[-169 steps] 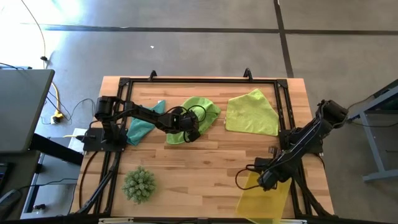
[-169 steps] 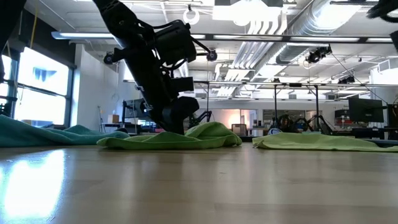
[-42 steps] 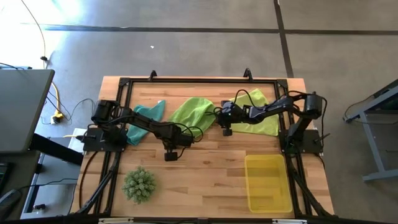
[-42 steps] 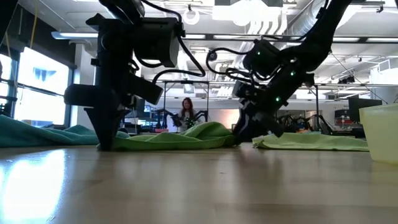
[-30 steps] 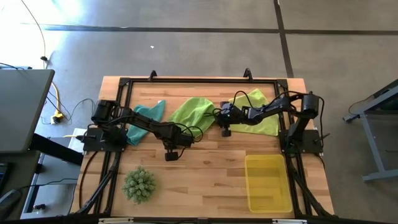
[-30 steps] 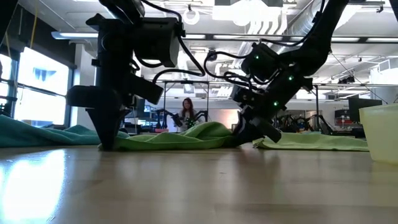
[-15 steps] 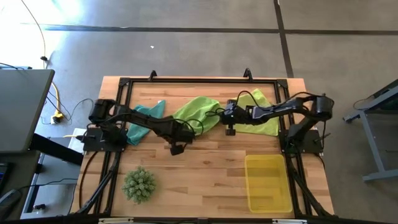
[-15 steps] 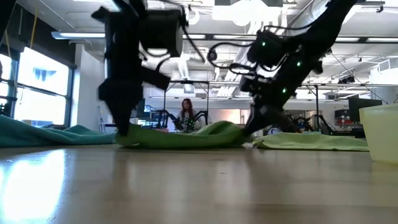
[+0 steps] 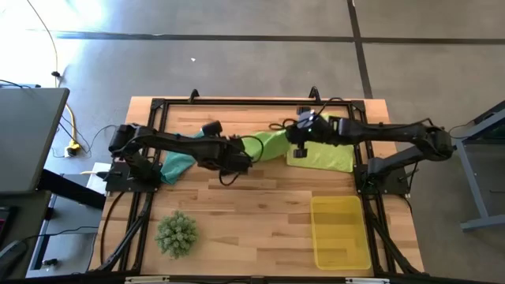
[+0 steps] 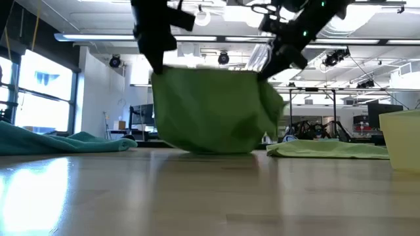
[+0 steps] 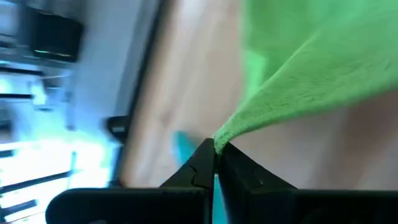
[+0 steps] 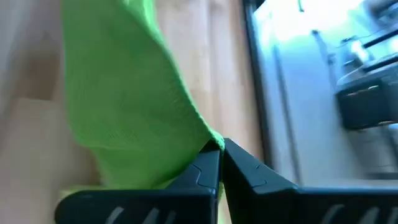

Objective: Roll microfiber towels into tight, uniform cylinder then place into a basket
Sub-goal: Fold the green microfiber cloth

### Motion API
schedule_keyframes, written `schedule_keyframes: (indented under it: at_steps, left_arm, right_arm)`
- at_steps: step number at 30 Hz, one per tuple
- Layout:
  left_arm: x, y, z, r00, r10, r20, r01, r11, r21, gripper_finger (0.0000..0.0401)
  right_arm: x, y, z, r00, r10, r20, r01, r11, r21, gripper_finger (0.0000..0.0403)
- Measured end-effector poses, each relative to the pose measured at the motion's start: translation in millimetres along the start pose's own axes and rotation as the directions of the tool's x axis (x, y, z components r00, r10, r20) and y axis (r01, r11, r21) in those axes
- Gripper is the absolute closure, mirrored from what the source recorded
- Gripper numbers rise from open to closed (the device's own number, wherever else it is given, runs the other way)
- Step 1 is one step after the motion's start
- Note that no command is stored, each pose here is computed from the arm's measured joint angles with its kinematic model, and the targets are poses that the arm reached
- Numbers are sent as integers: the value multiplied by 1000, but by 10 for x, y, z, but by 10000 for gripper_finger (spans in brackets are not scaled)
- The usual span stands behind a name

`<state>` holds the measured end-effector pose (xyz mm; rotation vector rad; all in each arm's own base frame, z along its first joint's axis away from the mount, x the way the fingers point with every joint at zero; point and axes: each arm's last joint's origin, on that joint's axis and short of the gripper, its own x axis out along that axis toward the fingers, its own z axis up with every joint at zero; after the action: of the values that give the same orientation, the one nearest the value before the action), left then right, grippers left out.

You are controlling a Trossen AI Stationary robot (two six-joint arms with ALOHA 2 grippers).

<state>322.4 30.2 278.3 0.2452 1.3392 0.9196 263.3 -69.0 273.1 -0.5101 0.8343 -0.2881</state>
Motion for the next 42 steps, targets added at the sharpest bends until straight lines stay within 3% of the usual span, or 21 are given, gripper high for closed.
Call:
schedule_keyframes:
  at_steps: [10,13,16,18,19,21,23,24,25,27,29,31,34,37,42]
  left_arm:
    - [-52,498,198,966,252,63,-243,963,-116,398]
    - [-1,587,225,969,245,39,-237,960,-151,398]
    - [53,586,219,996,81,-28,-84,988,-130,398]
    - [56,563,211,998,-7,-56,2,995,-98,398]
    - [54,560,211,998,-9,-56,4,996,-84,398]
    - [48,577,216,997,65,-32,-68,994,-81,398]
    - [36,595,224,987,162,1,-161,981,-110,398]
    - [37,602,225,984,178,6,-176,977,-122,398]
    - [36,597,226,986,168,4,-166,977,-130,398]
    - [19,551,218,996,84,-12,-85,990,-109,398]
    - [-3,505,208,1000,7,-27,-9,999,-48,398]
    - [-22,490,205,1000,22,-17,-22,1000,-7,398]
    - [-24,539,215,984,177,28,-176,984,-32,398]
    - [-34,593,210,945,320,63,-316,947,-62,398]
    - [-41,679,209,900,426,91,-420,904,-83,398]
  right_arm:
    - [-331,-509,303,986,-155,55,157,987,-42,402]
    - [-417,-563,310,995,25,97,-27,999,18,402]
    - [-483,-538,260,940,307,151,-319,945,66,402]
    - [-506,-544,236,909,382,165,-398,914,75,402]
    - [-502,-573,238,925,345,160,-363,927,93,402]
    - [-472,-652,237,983,161,93,-177,962,209,402]
    - [-440,-689,215,999,40,14,-42,942,334,402]
    - [-426,-676,204,998,66,10,-66,934,352,402]
    - [-421,-638,195,988,153,36,-156,923,352,402]
    - [-445,-538,194,914,384,129,-405,869,284,402]
    - [-473,-479,205,845,502,187,-532,826,186,402]
    - [-466,-493,202,891,432,141,-451,877,164,402]
    - [-442,-597,194,988,153,10,-152,972,179,402]
    - [-439,-659,194,999,-3,-53,9,993,120,402]
    - [-438,-702,230,997,-70,-32,68,997,-47,402]
